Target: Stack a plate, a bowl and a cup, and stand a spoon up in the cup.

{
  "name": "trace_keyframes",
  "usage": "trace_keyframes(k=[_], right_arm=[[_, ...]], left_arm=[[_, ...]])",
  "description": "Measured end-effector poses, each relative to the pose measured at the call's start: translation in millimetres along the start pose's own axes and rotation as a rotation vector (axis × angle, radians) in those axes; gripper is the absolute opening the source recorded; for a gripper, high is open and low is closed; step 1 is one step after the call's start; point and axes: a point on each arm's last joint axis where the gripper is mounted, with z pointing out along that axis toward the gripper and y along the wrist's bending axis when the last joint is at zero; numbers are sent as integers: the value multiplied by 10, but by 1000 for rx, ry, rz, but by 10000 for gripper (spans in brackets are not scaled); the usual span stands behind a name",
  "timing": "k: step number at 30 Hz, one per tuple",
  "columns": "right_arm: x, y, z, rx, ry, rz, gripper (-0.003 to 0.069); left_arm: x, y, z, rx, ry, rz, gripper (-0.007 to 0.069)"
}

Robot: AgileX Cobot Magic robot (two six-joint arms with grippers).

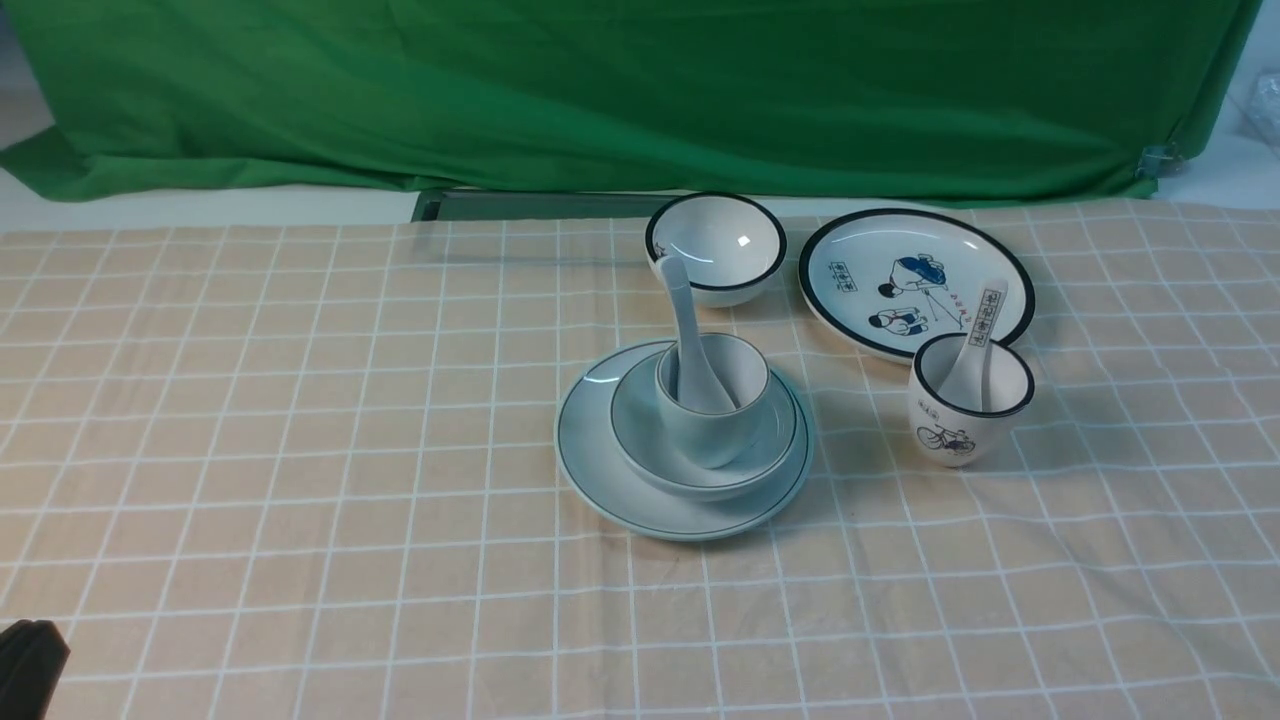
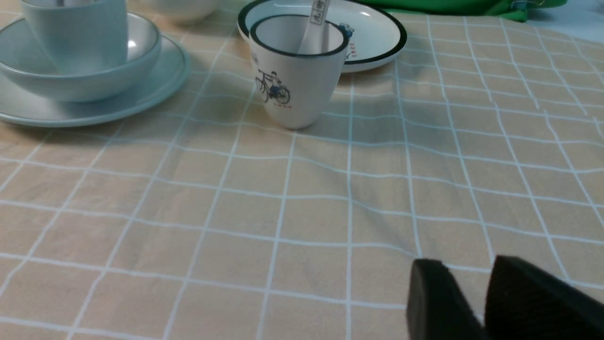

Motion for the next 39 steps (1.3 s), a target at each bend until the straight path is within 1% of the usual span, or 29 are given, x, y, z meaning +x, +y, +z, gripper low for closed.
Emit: trace_keyframes(k=[11,39], right_arm=[[0,0,0,0,0,0,235],[0,0,0,0,0,0,237]], left_arm=[[0,0,0,0,0,0,3],[0,0,0,0,0,0,3]])
